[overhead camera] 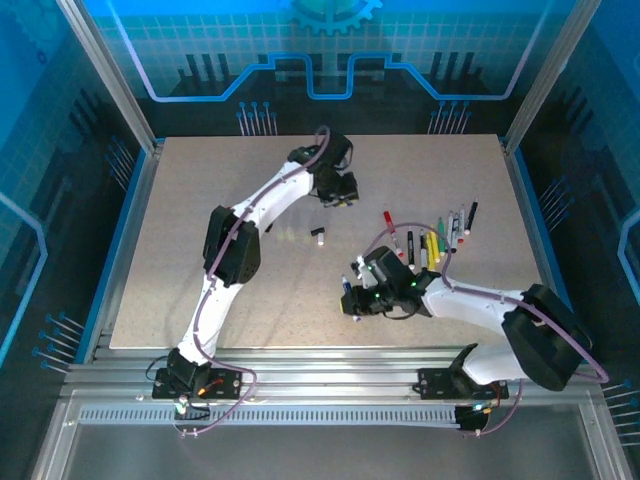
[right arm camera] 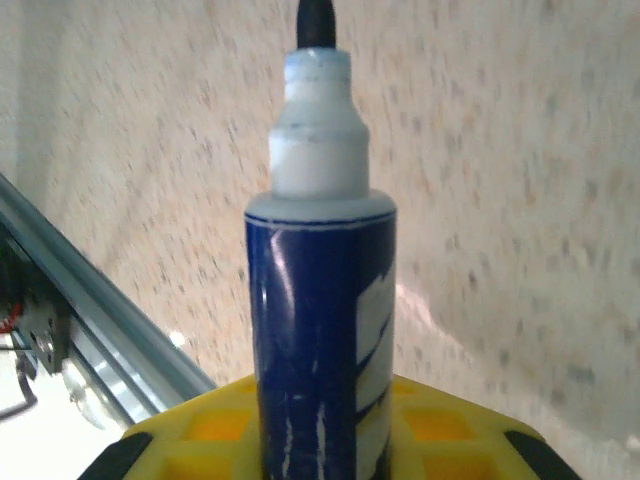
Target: Open the pen caps
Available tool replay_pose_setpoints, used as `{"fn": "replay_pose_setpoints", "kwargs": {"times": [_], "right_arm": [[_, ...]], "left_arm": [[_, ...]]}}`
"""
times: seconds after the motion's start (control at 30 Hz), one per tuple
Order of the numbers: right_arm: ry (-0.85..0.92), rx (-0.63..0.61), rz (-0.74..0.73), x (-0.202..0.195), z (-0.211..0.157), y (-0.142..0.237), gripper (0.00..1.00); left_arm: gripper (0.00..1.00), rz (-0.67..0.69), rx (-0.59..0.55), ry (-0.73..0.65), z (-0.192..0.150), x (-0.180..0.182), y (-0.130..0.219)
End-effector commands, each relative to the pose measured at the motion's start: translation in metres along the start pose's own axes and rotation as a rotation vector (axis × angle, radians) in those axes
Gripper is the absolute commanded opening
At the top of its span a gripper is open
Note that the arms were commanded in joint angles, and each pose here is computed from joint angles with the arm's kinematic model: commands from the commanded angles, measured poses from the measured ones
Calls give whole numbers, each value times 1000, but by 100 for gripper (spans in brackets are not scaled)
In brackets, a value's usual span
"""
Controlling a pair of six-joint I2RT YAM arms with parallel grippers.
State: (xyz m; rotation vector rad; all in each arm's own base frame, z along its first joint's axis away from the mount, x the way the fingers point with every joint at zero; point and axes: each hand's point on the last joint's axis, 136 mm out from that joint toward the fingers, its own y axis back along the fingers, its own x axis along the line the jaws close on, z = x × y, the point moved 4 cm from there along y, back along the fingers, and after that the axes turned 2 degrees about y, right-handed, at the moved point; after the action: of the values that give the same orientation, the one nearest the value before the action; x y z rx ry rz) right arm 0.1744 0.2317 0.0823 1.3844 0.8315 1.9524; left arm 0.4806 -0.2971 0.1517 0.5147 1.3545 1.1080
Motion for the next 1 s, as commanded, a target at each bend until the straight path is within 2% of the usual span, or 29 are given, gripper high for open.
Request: {"fn": "replay_pose_setpoints", "kwargs": {"times": [0.0, 0.3, 0.57, 0.83, 0.97], "right_arm": [[-32, -28, -79, -7, 4, 15, 0], [-83, -118, -360, -62, 63, 52, 0], [-69, -118, -445, -96, 125, 44, 0], [-42, -55, -539, -111, 146, 37, 0], [-54, -31, -541, -115, 143, 32, 0]], "left_arm": [[0, 21, -41, 8, 11, 4, -2], [0, 124, 39, -71, -32, 28, -15], [0, 265, 109, -123, -69, 52, -40], [0, 355, 152, -139, -79, 67, -49], [14, 388, 152, -155, -79, 72, -47]]}}
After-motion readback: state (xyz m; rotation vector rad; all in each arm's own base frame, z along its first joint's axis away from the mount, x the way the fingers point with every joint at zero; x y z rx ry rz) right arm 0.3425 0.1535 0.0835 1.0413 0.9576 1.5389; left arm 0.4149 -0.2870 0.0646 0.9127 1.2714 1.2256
